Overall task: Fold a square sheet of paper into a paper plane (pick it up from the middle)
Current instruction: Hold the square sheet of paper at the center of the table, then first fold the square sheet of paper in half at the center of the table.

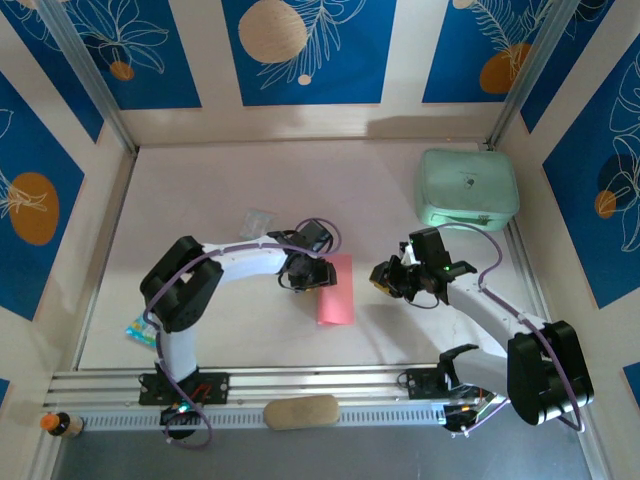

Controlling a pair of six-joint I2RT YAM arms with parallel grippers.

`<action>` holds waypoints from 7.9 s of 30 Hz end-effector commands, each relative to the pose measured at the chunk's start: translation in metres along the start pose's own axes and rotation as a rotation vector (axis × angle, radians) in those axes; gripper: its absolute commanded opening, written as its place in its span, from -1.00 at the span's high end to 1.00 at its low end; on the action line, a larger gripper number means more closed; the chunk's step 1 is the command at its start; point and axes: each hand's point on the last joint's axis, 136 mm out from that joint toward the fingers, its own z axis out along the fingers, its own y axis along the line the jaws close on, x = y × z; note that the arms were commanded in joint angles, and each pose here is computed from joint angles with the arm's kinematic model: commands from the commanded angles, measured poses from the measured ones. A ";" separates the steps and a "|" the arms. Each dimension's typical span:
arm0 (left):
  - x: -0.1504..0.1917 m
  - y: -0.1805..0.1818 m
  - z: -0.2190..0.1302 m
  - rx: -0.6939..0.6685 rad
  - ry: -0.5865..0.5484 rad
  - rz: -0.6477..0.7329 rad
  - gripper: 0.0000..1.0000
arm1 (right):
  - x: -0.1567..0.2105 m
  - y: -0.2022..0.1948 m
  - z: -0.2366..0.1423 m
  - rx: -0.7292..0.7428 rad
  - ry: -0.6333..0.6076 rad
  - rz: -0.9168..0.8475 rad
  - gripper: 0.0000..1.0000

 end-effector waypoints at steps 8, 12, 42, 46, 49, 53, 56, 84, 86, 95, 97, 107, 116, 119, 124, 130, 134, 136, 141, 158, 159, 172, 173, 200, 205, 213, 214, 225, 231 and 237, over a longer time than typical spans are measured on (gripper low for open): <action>0.002 0.044 0.026 -0.175 -0.003 -0.037 -0.13 | 0.007 -0.006 0.005 0.006 0.044 0.006 0.52; 0.001 0.042 0.029 -0.171 0.002 -0.035 -0.13 | 0.007 -0.006 0.006 0.006 0.047 0.006 0.52; 0.000 0.044 0.032 -0.190 0.009 0.006 -0.13 | 0.008 -0.011 0.008 0.028 0.054 0.012 0.51; 0.000 0.043 0.033 -0.193 0.015 0.019 -0.13 | 0.008 -0.011 0.008 0.029 0.054 0.009 0.51; -0.001 0.046 0.034 -0.213 0.018 0.047 -0.13 | 0.008 -0.010 0.009 0.027 0.056 0.011 0.51; -0.002 0.046 0.034 -0.224 0.023 0.070 -0.13 | 0.007 -0.010 0.010 0.027 0.059 0.010 0.51; -0.002 0.045 0.036 -0.220 0.024 0.063 -0.14 | 0.007 -0.010 0.011 0.024 0.062 0.009 0.51; 0.002 0.045 0.046 -0.196 0.038 0.016 -0.16 | 0.014 -0.007 0.020 0.016 0.107 0.004 0.51; 0.002 0.045 0.047 -0.192 0.042 0.020 -0.16 | 0.014 -0.007 0.020 0.016 0.108 0.004 0.51; 0.003 0.045 0.049 -0.192 0.048 0.038 -0.16 | 0.015 -0.006 0.021 0.018 0.115 0.000 0.51; 0.004 0.046 0.050 -0.193 0.051 0.030 -0.16 | 0.015 -0.003 0.022 0.007 0.122 -0.010 0.53; 0.002 0.043 0.049 -0.184 0.048 0.056 -0.16 | 0.017 -0.005 0.033 0.053 0.125 -0.034 0.63; 0.003 0.044 0.052 -0.187 0.052 0.042 -0.17 | 0.020 -0.004 0.034 0.042 0.142 -0.036 0.63; 0.004 0.044 0.053 -0.184 0.053 0.029 -0.17 | 0.022 0.001 0.037 0.027 0.158 -0.048 0.65; 0.005 0.045 0.054 -0.177 0.052 0.005 -0.18 | 0.022 0.001 0.040 0.051 0.159 -0.061 0.68; 0.005 0.043 0.055 -0.170 0.057 0.017 -0.17 | 0.023 0.003 0.040 0.039 0.163 -0.067 0.69; 0.005 0.043 0.055 -0.169 0.058 0.031 -0.17 | 0.026 0.007 0.046 0.032 0.183 -0.086 0.74; 0.005 0.042 0.054 -0.170 0.057 0.035 -0.17 | 0.027 0.009 0.049 0.034 0.191 -0.096 0.76; 0.005 0.044 0.055 -0.173 0.059 0.041 -0.17 | 0.027 0.012 0.059 0.038 0.186 -0.138 0.88; 0.006 0.045 0.057 -0.171 0.063 0.043 -0.17 | 0.021 0.017 0.088 0.051 0.194 -0.227 1.00; 0.006 0.044 0.058 -0.169 0.064 0.042 -0.17 | 0.023 0.013 0.090 0.058 0.203 -0.219 1.00; -0.012 0.019 0.013 -0.097 -0.028 0.024 -0.22 | 0.025 -0.032 0.095 0.179 0.262 -0.268 0.99; -0.016 0.015 0.003 -0.080 -0.050 0.021 -0.23 | 0.023 -0.029 0.096 0.167 0.269 -0.279 0.99; -0.032 -0.034 -0.024 0.574 -0.041 -0.023 1.00 | 0.015 -0.033 0.106 0.179 0.317 -0.262 1.00; -0.028 -0.027 -0.019 0.564 -0.034 -0.024 1.00 | 0.014 -0.033 0.106 0.180 0.316 -0.262 1.00; -0.028 -0.027 -0.031 0.558 -0.051 0.009 0.94 | 0.014 -0.034 0.106 0.188 0.313 -0.256 1.00; -0.027 -0.024 -0.030 0.539 -0.050 0.012 0.94 | 0.014 -0.035 0.106 0.191 0.314 -0.256 1.00; -0.013 0.006 -0.001 0.431 0.000 -0.016 0.95 | 0.014 -0.035 0.105 0.194 0.313 -0.252 1.00; -0.002 0.030 0.017 0.364 0.016 -0.013 0.95 | 0.014 -0.036 0.105 0.196 0.312 -0.249 1.00; -0.006 0.033 0.010 0.345 -0.005 -0.003 0.92 | 0.014 -0.036 0.105 0.199 0.312 -0.249 1.00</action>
